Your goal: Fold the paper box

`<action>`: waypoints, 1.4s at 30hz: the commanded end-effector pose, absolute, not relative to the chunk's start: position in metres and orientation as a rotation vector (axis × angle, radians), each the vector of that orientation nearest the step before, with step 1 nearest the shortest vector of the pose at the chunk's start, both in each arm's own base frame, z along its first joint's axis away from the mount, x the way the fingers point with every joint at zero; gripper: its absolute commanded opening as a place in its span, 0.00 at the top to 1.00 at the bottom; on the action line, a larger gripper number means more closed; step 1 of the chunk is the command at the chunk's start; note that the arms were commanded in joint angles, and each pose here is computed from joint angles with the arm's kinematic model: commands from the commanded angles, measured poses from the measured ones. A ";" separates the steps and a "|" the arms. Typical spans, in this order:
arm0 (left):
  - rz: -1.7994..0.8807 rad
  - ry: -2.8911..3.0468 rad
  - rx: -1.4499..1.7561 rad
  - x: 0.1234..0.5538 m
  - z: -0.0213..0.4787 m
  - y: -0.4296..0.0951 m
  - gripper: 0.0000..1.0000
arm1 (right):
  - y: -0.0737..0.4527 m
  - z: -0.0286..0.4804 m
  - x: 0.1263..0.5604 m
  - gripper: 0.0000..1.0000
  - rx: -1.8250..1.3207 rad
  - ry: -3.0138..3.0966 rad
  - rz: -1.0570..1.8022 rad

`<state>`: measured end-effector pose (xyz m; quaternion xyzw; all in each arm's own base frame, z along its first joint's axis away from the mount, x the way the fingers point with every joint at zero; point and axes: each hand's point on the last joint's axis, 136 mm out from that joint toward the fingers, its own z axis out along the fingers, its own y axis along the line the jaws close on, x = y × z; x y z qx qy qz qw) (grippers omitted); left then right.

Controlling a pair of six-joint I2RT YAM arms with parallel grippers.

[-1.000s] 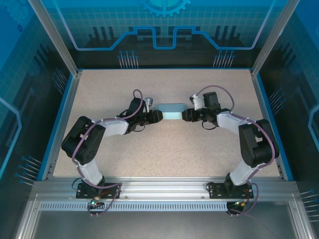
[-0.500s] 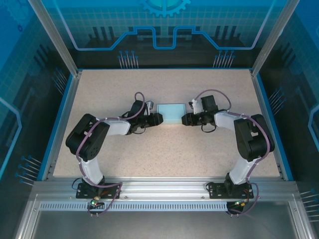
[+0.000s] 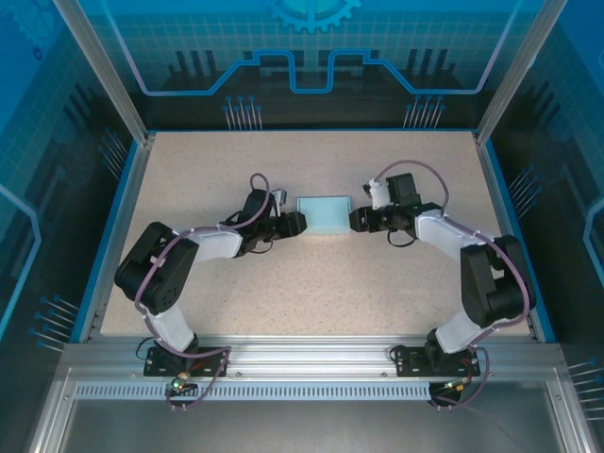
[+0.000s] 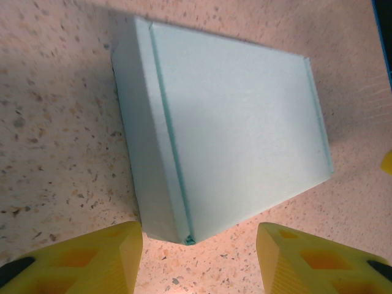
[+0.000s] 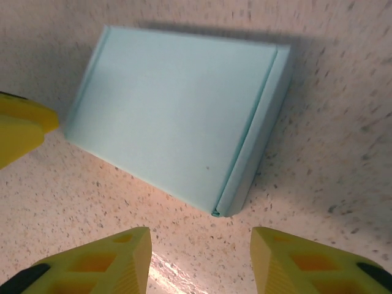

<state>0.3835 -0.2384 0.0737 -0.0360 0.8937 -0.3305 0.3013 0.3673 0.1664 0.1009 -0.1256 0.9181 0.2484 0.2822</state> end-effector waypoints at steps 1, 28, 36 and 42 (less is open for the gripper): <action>-0.798 2.314 -0.051 0.381 0.096 -0.227 0.46 | 0.166 0.135 0.365 0.52 -0.418 2.393 0.550; -0.250 1.886 -0.088 0.334 0.194 -0.104 0.07 | 0.077 0.222 0.325 0.00 -0.247 2.112 -0.040; -0.116 1.861 -0.124 0.330 0.200 -0.078 0.01 | 0.049 0.213 0.318 0.00 -0.144 2.110 -0.112; -0.034 1.842 -0.125 0.328 0.203 -0.062 0.01 | 0.023 0.207 0.315 0.00 -0.021 2.080 -0.195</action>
